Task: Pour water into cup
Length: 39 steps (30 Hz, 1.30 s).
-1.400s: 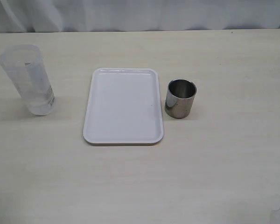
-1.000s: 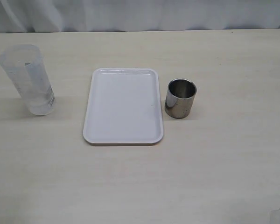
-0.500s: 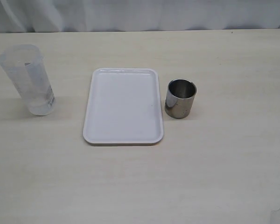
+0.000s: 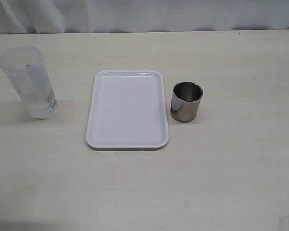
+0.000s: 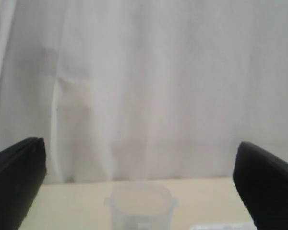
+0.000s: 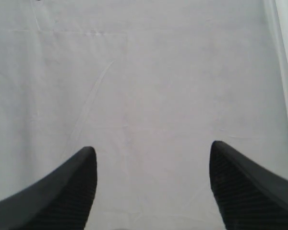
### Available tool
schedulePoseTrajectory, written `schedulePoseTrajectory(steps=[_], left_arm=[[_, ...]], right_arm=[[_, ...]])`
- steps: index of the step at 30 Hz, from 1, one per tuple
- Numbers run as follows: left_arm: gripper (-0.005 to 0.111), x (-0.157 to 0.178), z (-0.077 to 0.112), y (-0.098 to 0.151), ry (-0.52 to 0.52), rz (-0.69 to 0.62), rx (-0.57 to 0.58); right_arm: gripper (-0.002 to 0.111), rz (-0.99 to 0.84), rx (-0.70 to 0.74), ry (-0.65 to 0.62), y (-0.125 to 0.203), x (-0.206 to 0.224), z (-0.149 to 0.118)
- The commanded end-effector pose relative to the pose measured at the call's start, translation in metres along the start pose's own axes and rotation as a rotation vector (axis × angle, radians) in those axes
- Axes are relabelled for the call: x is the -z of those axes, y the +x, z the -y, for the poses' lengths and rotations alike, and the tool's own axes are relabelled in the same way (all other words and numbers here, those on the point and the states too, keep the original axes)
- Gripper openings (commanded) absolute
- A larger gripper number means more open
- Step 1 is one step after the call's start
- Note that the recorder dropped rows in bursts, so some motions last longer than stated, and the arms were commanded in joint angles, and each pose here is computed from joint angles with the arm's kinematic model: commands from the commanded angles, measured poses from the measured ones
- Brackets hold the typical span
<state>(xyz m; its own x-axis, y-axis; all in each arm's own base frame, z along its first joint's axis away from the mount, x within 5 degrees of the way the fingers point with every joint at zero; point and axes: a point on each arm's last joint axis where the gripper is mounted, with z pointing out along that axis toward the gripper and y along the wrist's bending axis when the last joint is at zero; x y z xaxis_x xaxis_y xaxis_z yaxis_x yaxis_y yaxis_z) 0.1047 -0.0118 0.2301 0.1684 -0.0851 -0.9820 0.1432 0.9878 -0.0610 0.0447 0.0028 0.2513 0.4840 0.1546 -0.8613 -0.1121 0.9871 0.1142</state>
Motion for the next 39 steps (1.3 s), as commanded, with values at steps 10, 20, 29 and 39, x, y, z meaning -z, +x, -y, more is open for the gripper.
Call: schedulePoseTrajectory(steps=[10,20,29,39], left_arm=[[0.105,-0.041,0.002,0.057,0.128,-0.265,-0.026],[0.105,-0.078,-0.004,0.094,0.142,-0.389,-0.019],[0.105,-0.107,-0.008,0.125,0.170,-0.474,-0.010],[0.105,-0.133,-0.014,0.150,0.167,-0.484,0.007]], right_arm=[[0.064,-0.009,-0.005,0.006,0.002,0.001,0.001],[0.064,-0.011,-0.005,0.007,0.002,0.001,0.001],[0.064,-0.013,-0.003,0.006,0.002,0.001,0.001],[0.064,-0.018,-0.003,0.007,0.002,0.001,0.001]])
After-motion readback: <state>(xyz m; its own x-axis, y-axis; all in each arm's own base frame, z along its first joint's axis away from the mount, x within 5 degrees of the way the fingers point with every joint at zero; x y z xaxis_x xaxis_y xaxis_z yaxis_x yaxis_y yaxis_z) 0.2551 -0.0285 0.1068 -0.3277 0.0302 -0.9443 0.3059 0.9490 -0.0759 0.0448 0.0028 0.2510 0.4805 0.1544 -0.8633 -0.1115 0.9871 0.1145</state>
